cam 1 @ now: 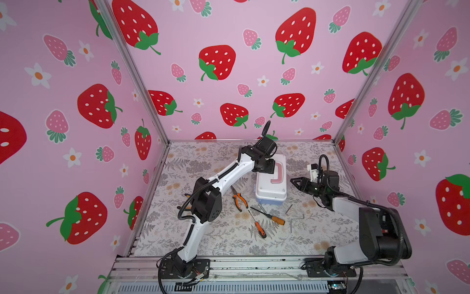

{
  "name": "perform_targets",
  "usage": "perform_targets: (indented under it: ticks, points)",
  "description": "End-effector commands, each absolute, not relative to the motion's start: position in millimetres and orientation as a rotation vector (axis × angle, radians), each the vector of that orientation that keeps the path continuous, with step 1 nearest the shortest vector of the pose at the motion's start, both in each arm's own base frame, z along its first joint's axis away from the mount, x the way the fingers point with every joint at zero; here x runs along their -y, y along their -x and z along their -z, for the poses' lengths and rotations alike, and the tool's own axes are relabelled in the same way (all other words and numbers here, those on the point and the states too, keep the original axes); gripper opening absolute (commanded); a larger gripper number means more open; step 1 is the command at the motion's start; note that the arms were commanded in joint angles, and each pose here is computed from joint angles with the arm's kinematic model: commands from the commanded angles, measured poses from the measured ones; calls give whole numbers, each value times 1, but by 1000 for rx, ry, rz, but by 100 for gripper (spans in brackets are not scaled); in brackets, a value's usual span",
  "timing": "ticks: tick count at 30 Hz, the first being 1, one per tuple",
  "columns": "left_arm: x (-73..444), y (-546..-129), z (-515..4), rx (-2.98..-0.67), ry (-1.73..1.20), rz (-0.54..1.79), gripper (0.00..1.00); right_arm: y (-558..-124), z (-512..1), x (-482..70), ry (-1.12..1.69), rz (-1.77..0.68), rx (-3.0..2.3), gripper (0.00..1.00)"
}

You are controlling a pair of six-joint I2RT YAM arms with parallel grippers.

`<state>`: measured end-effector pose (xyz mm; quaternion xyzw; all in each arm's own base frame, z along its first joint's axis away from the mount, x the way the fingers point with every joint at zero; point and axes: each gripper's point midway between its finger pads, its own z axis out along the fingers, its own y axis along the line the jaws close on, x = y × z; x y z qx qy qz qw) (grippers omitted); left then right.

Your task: Pack the tool kit

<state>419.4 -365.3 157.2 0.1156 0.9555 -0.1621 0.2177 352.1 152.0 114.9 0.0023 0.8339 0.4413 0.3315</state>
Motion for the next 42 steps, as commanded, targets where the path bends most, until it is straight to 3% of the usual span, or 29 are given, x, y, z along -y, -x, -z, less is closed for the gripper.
perform_targets:
  ticks: [1, 11, 32, 35, 42]
  points:
    - [368, -413, -164, -2660, -322, 501, 77, -356, -121, -155, -1, -1216, -2140, 42]
    - [365, -410, -165, -2640, -418, 247, 99, -357, -118, -154, -5, -1200, -2154, 56]
    - [360, -418, -134, -2631, -464, -27, 99, -356, -116, -152, -7, -1192, -2164, 65]
    - [364, -416, -126, -2656, -462, -2, 87, -355, -114, -152, -10, -1190, -2166, 65]
    - [375, -415, -130, -2679, -405, 184, 72, -355, -114, -152, -13, -1190, -2167, 65]
